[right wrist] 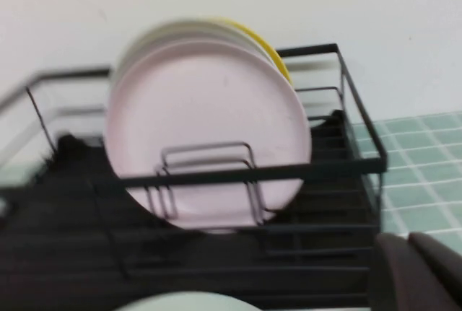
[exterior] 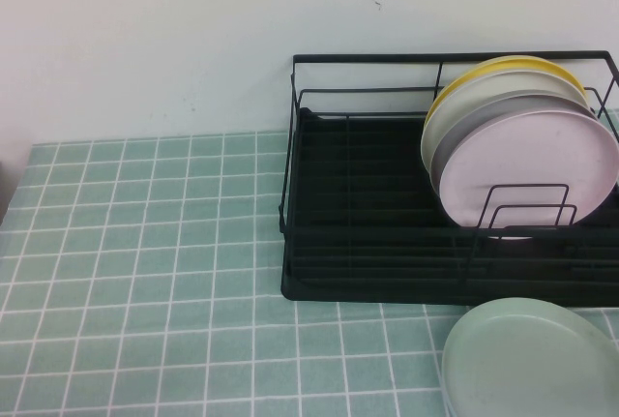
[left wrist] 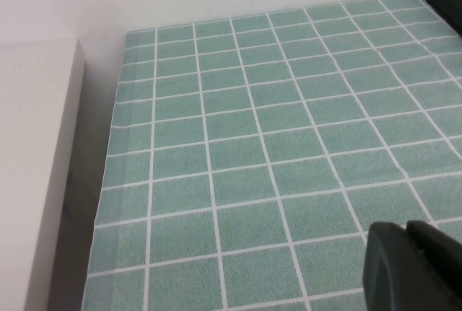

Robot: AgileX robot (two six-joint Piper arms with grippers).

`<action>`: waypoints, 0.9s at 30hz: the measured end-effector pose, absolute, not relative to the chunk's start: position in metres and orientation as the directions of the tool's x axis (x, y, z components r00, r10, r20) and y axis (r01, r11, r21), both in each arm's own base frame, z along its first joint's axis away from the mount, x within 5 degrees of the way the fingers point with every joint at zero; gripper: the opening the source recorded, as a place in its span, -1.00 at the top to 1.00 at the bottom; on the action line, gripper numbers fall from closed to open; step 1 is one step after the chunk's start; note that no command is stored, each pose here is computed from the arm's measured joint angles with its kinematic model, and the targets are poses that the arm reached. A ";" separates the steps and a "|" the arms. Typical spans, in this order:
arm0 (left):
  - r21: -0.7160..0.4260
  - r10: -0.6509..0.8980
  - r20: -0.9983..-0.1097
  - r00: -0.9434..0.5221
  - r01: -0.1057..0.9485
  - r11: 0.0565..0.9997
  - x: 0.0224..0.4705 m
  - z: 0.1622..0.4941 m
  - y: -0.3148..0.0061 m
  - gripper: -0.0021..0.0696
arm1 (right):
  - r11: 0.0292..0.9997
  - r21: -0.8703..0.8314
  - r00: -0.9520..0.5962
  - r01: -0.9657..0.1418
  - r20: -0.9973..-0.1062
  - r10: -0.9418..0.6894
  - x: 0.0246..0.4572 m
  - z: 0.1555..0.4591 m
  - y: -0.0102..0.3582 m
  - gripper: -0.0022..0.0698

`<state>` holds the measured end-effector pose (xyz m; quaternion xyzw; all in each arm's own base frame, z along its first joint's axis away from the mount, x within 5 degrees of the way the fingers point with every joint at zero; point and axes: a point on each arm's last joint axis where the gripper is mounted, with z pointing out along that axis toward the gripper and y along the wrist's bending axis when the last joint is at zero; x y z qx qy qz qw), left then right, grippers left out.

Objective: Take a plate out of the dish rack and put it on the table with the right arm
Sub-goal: Grasp the plate from the shelf

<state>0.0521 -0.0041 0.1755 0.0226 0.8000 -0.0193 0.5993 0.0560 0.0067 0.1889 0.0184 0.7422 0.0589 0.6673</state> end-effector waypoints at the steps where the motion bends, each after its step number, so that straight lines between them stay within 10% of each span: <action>1: -0.004 0.013 -0.960 -0.281 0.059 0.998 0.052 0.176 -0.004 0.95 | 0.987 0.150 -0.104 -0.052 -0.984 0.144 0.056 0.190 0.007 0.94; 13: -0.004 0.013 -0.960 -0.281 0.059 0.998 0.052 0.176 -0.004 0.95 | 0.905 0.410 -0.136 -0.114 -0.909 0.394 0.054 0.201 0.016 0.94; 27: -0.004 0.013 -0.960 -0.281 0.059 0.998 0.052 0.176 -0.004 0.95 | 0.930 0.274 -0.483 -0.244 -0.866 0.129 0.104 0.268 0.031 0.94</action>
